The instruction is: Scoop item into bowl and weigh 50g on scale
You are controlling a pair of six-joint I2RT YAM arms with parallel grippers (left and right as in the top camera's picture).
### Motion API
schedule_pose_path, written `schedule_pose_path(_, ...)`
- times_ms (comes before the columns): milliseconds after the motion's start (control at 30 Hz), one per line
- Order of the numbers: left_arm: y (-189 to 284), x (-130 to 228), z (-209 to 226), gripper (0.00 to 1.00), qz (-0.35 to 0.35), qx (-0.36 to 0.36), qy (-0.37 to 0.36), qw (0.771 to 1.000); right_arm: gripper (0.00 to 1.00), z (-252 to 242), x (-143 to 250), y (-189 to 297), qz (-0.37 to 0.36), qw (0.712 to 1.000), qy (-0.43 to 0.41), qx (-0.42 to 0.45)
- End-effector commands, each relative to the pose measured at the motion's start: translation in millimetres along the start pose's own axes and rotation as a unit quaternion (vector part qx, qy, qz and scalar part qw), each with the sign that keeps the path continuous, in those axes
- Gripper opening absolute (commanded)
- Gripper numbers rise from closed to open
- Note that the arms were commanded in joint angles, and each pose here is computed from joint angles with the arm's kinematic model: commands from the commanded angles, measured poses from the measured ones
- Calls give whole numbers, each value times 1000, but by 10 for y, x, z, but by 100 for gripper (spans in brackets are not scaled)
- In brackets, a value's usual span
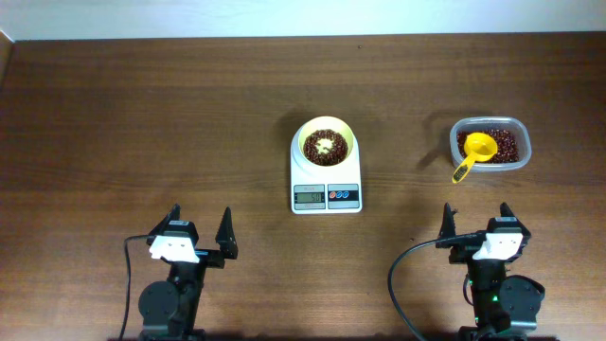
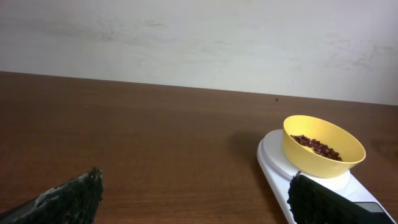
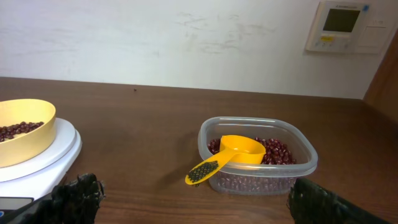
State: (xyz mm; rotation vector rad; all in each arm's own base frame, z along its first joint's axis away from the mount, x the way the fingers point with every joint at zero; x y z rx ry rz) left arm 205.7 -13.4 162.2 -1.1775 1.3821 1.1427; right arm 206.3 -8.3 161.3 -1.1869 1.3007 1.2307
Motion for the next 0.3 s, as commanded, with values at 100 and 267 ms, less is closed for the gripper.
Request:
schedule_pose_path(100, 3, 7, 23, 99, 1, -7, 3, 1000, 99, 49, 10, 2, -1, 1000, 2, -16)
schedule_pose_path(267, 3, 7, 23, 99, 1, -7, 3, 1000, 99, 48, 10, 2, -1, 1000, 2, -15)
Point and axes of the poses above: each gripper's point midway between its finger pads, its own y axis back along the fingers, its own z axis along the line the jaws close on, x = y × z, the point moved 4 cm from there along y, back along the fingers, and after that the axes turned 1 degree about -y, right-handed, at the moved point
